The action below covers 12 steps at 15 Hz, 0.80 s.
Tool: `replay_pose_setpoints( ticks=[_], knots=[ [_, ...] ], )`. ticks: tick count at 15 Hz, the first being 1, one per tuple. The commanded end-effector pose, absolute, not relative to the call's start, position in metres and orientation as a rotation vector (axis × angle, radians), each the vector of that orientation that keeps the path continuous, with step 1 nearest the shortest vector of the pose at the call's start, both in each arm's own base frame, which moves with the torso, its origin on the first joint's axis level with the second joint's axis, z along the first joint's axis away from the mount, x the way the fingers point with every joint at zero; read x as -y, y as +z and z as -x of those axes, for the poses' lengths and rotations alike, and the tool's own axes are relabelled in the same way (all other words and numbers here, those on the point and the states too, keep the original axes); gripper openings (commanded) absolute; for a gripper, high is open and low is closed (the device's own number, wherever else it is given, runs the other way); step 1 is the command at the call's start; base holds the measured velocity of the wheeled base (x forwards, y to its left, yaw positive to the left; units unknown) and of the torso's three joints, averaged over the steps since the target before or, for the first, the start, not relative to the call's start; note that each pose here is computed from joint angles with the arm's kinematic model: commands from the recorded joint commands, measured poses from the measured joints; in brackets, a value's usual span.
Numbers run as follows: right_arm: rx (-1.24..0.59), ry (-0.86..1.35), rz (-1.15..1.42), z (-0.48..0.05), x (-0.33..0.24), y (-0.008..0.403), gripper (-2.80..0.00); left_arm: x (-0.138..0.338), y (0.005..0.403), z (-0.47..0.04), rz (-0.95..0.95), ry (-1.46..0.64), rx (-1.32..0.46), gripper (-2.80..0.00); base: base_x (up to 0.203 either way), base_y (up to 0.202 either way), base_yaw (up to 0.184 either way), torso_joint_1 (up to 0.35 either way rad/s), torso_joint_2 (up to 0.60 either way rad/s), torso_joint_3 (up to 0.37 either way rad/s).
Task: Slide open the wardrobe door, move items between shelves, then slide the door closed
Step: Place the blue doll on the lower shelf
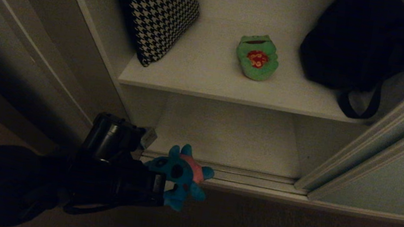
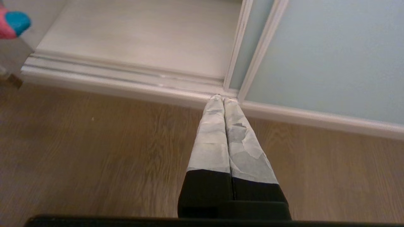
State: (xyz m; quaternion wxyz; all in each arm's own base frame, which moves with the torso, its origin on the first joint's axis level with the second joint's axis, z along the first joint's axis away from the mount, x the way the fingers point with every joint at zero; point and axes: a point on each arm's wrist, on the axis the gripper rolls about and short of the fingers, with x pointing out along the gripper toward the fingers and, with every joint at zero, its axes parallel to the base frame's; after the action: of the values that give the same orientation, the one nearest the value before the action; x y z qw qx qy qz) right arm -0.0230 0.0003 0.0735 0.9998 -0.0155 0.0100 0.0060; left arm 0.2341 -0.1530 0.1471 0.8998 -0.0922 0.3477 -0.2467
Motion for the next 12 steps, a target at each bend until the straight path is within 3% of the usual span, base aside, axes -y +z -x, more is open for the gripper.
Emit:
replay_pose_setpoints(
  ticks=[1,7,12],
  knots=[
    [-0.018,0.014,0.032,0.023,0.000,0.074,-2.80,0.158,0.143,-0.242,0.195,-0.506,-0.729,-2.80,-0.180,0.000,-0.002,0.006,0.00,0.004],
    [-0.019,0.014,0.031,0.023,0.000,0.074,-2.80,0.178,0.120,-0.291,0.189,-0.412,-0.744,-2.80,-0.019,0.000,0.000,-0.001,0.00,0.000],
    [-0.019,0.013,0.032,0.023,0.000,0.073,-2.80,0.207,0.104,-0.374,0.247,-0.328,-0.563,-2.80,0.000,0.000,0.000,0.000,0.00,0.000]
  ],
)
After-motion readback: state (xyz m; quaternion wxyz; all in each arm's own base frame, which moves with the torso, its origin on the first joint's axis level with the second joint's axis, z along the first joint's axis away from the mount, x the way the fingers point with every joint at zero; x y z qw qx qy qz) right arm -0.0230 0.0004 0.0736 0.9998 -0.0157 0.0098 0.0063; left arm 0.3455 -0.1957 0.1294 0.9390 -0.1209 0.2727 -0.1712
